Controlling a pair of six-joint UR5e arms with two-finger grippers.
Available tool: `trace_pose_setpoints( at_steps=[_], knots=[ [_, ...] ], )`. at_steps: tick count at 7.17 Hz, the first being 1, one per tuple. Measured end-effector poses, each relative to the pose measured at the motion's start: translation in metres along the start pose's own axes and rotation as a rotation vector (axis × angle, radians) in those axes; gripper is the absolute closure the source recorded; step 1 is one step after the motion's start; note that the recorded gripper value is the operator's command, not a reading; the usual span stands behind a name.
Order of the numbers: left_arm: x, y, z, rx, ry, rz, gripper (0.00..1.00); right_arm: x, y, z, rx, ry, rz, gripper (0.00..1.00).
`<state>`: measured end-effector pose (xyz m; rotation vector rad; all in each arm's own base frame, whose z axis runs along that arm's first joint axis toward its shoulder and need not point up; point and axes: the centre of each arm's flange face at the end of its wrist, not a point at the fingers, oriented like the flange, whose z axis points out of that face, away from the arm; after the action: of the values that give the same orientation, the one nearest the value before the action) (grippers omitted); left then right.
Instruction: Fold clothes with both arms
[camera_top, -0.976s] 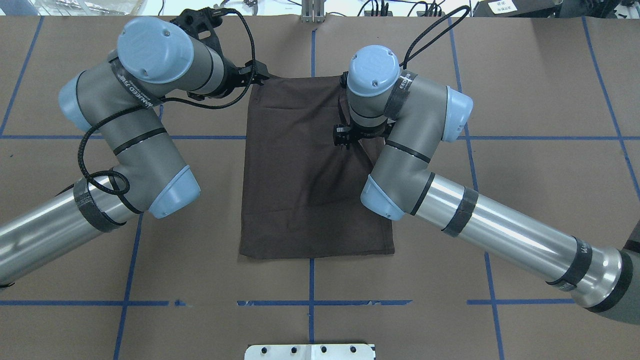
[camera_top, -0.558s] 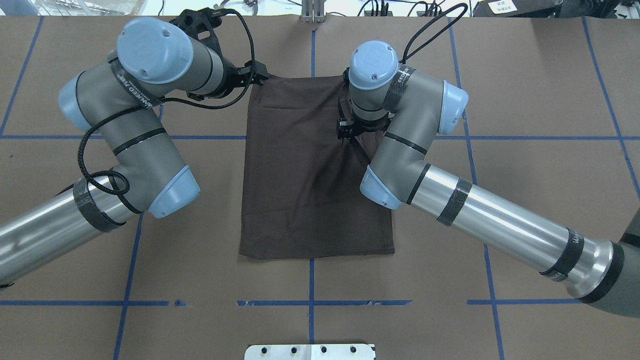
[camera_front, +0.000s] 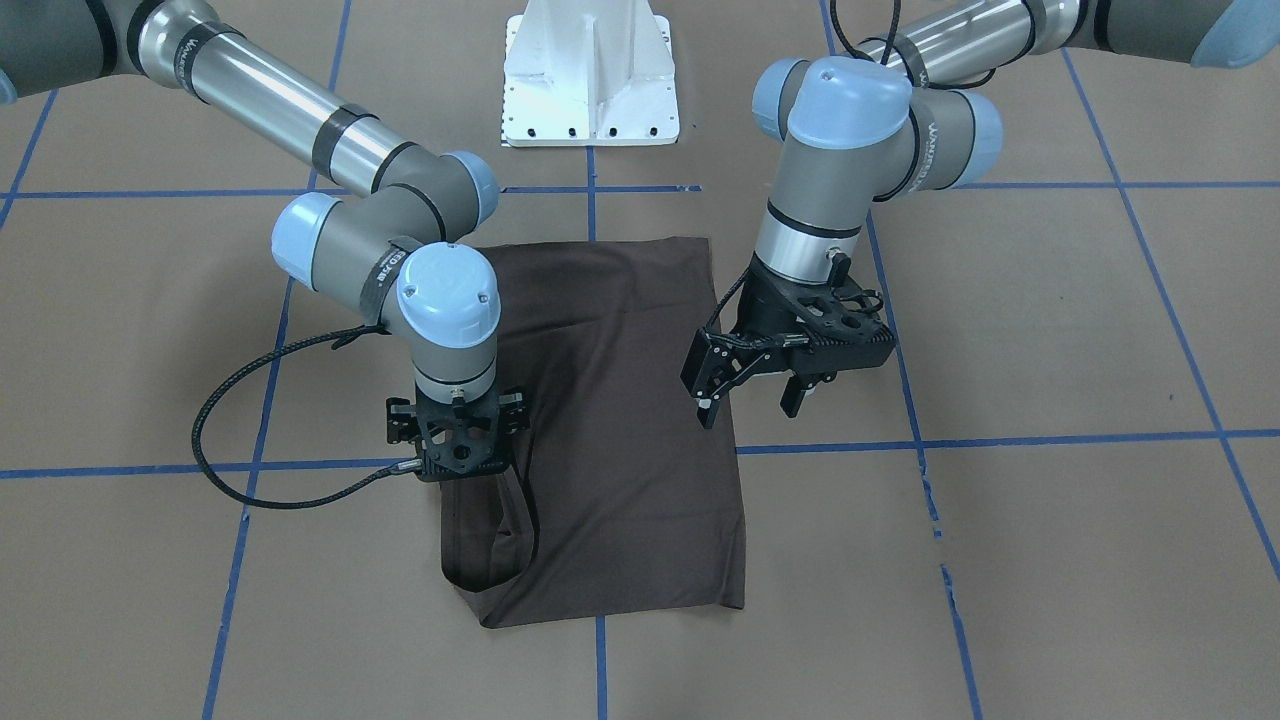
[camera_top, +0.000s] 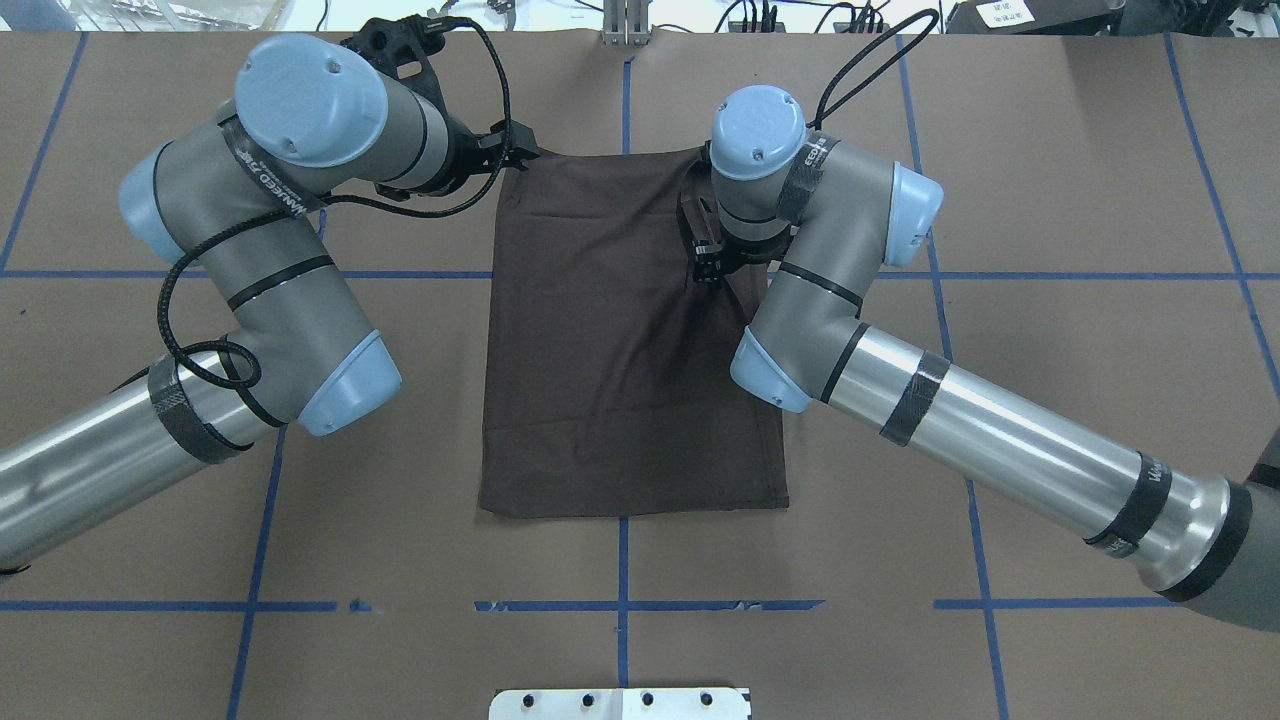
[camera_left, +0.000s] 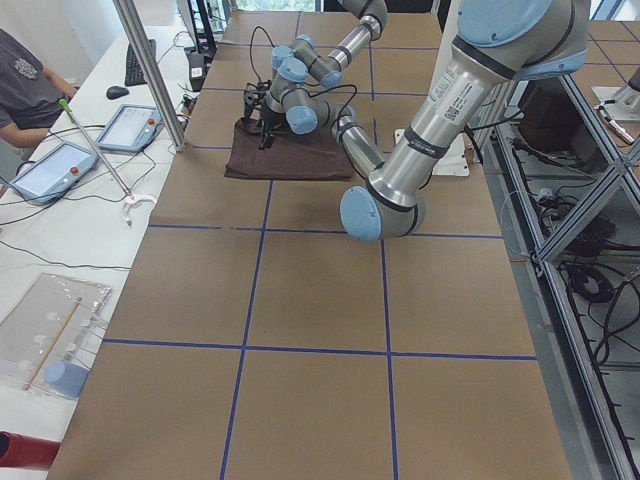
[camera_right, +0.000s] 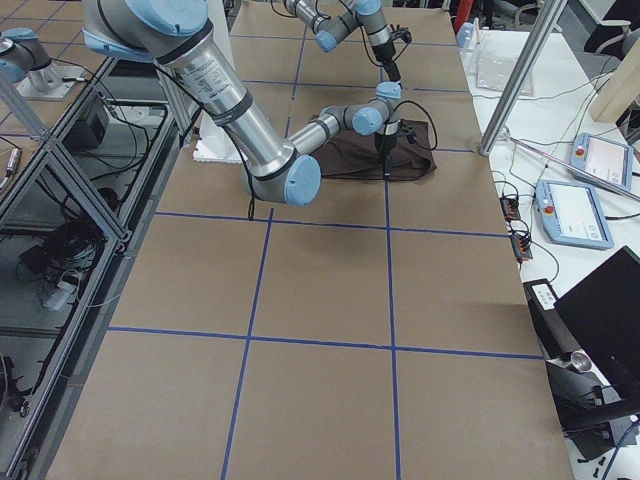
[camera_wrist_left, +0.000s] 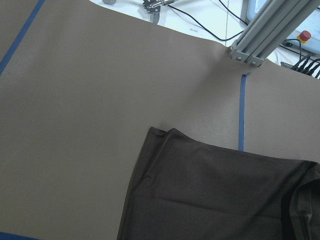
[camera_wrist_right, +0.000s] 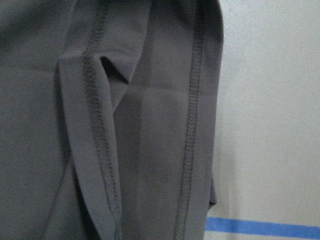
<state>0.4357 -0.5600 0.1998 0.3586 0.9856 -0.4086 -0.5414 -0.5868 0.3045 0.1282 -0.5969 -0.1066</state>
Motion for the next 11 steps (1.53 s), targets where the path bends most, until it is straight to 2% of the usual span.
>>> trace_pose_setpoints(
  at_steps=[2, 3, 4, 7, 9, 11],
  knots=[
    [0.003, 0.000, -0.001, 0.000, 0.004, 0.001, 0.00, 0.059, -0.017, 0.010, -0.013, 0.024, -0.031, 0.00],
    [0.004, 0.000, -0.003, 0.001, 0.007, 0.001, 0.00, 0.093, -0.025, 0.010, -0.021, 0.011, -0.046, 0.00],
    [0.006, 0.000, -0.004, 0.001, 0.010, 0.001, 0.00, 0.113, -0.035, -0.004, -0.015, -0.031, -0.049, 0.00],
    [0.011, 0.001, -0.010, -0.008, 0.025, 0.001, 0.00, 0.088, -0.058, -0.070, 0.060, -0.149, -0.003, 0.00],
    [0.010, 0.001, -0.016, -0.005, 0.034, 0.004, 0.00, 0.069, -0.081, -0.066, 0.095, -0.172, 0.002, 0.00],
    [0.005, -0.009, -0.032, 0.011, 0.048, 0.043, 0.00, 0.050, -0.109, -0.047, 0.103, -0.147, 0.005, 0.00]
  ],
)
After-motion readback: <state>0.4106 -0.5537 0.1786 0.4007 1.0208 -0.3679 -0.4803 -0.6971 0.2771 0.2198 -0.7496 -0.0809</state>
